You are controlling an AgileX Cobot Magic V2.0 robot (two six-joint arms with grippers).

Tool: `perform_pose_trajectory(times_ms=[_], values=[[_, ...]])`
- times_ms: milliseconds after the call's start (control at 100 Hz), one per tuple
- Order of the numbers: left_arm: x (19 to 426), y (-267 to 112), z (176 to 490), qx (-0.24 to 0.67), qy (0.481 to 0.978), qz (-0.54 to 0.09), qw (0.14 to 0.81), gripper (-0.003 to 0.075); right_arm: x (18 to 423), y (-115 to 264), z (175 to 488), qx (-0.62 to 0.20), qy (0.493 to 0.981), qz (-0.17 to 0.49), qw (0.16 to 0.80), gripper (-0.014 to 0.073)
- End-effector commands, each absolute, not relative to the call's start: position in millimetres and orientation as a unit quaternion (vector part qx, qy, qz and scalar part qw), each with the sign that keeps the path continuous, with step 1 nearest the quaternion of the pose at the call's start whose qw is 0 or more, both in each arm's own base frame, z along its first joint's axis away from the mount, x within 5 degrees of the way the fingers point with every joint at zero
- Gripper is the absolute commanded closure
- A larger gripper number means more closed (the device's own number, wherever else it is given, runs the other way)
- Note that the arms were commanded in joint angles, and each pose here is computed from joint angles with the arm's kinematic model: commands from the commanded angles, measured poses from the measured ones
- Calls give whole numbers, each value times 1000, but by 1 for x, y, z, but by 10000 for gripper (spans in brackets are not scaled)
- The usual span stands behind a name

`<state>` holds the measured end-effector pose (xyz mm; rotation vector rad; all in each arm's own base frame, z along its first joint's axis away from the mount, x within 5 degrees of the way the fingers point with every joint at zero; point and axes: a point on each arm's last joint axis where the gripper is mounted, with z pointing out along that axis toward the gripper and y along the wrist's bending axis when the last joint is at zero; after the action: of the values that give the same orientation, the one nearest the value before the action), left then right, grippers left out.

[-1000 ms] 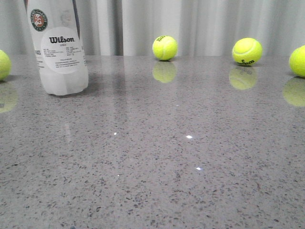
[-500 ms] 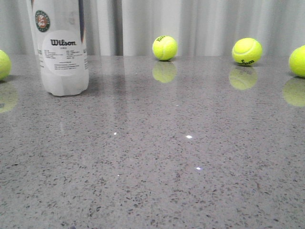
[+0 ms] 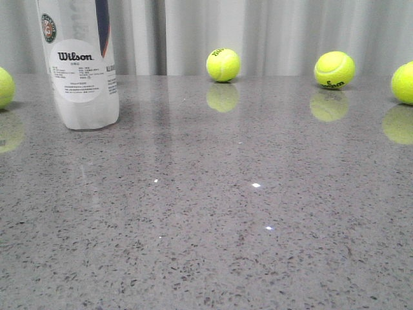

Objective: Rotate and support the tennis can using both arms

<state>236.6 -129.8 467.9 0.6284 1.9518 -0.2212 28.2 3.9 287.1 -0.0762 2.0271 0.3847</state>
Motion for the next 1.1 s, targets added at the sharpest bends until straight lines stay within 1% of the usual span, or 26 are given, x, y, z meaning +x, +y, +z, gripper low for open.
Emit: perform_pose_trajectory(times_ms=[0, 260, 480, 700, 870, 1090], values=[[216, -118, 480, 238, 767, -114, 586, 739, 30, 5, 299, -33, 821, 167, 545, 663], [171, -94, 432, 224, 734, -130, 628, 739, 30, 5, 299, -33, 821, 167, 545, 663], [132, -73, 384, 225, 733, -130, 628, 739, 30, 5, 299, -33, 821, 167, 545, 663], [105, -58, 354, 224, 734, -131, 627, 739, 30, 5, 299, -33, 821, 167, 545, 663], [85, -47, 321, 225, 736, -130, 625, 739, 30, 5, 299, -33, 821, 167, 545, 663], [65, -35, 288, 223, 725, -127, 639, 739, 30, 5, 299, -33, 821, 167, 545, 663]])
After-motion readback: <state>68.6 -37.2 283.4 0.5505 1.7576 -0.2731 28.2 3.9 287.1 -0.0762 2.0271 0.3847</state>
